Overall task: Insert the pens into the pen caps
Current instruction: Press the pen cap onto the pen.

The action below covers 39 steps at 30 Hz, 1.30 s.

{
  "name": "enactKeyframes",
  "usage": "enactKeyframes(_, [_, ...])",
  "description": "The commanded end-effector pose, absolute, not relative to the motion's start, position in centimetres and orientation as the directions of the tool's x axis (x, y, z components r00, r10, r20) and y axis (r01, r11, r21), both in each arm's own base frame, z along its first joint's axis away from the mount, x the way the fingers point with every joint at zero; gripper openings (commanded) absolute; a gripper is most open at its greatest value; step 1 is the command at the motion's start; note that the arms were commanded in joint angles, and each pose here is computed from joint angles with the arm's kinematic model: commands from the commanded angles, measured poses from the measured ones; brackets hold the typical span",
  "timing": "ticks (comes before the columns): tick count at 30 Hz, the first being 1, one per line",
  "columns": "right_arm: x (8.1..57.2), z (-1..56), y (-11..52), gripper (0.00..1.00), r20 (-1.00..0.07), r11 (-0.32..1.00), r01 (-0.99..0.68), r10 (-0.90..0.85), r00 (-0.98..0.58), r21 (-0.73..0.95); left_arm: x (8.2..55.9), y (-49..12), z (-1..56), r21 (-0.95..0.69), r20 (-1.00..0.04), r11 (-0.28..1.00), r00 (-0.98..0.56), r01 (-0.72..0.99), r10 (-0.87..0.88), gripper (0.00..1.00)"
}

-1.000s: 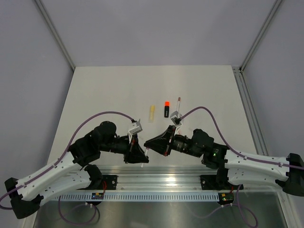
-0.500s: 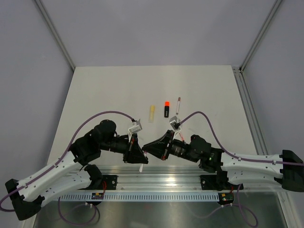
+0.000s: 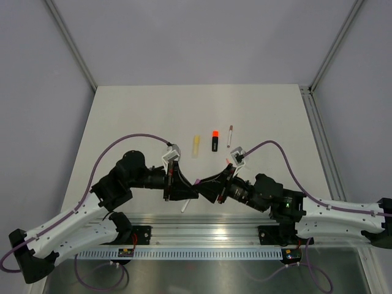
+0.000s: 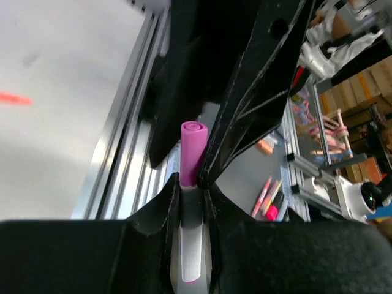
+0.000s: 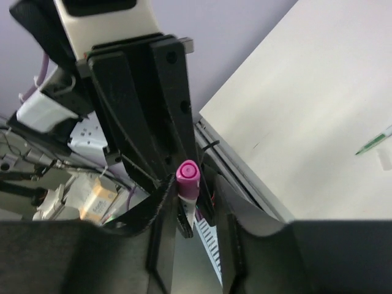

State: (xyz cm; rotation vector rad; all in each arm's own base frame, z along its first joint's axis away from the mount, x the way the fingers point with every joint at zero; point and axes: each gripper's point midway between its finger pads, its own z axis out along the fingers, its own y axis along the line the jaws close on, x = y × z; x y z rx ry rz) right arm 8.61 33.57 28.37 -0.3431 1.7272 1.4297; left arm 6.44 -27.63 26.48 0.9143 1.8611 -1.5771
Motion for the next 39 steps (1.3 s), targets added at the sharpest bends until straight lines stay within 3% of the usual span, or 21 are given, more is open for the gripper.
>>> enactKeyframes(1, [7.7,25.8,32.8,0.45,-0.770,0.411,-0.673,0.130,-0.624,0.615,10.2,-29.2,35.9,-0.433,-0.883,0.035,-0.416,0.901,-0.219,0.00])
enactKeyframes(6, [11.6,36.3,30.4,0.60,-0.791,0.367,-0.705,0.365,-0.491,0.607,8.9,-29.5,35.4,-0.450,-0.874,0.002,-0.440,0.893,-0.206,0.00])
enactKeyframes(7, [11.8,36.1,29.9,0.63,-0.817,0.407,-0.710,0.332,-0.472,0.575,8.8,-29.4,35.6,-0.445,-0.875,0.000,-0.435,0.895,-0.214,0.00])
enactKeyframes(12, [9.4,39.1,29.6,0.70,-0.854,0.305,-0.802,0.275,-0.442,0.514,8.6,-28.4,36.8,-0.415,-0.883,0.019,-0.398,0.910,-0.251,0.00])
enactKeyframes(14, [8.3,37.7,30.1,0.69,-0.862,0.267,-0.821,0.212,-0.461,0.505,8.9,-28.2,37.9,-0.400,-0.886,0.041,-0.375,0.916,-0.273,0.00])
enactKeyframes(21, [7.7,35.0,30.8,0.49,-0.861,0.237,-0.828,0.178,-0.477,0.508,10.0,-28.0,39.8,-0.427,-0.857,0.073,-0.378,0.901,-0.349,0.00])
enactKeyframes(30, [8.6,34.2,32.6,0.52,-0.889,0.262,-0.850,0.148,-0.433,0.458,10.8,-28.6,39.5,-0.476,-0.820,0.057,-0.420,0.877,-0.390,0.00])
enactKeyframes(39, [10.5,35.4,32.4,0.49,-0.900,0.321,-0.845,0.237,-0.366,0.428,10.7,-28.9,38.7,-0.496,-0.812,0.043,-0.445,0.867,-0.378,0.00])
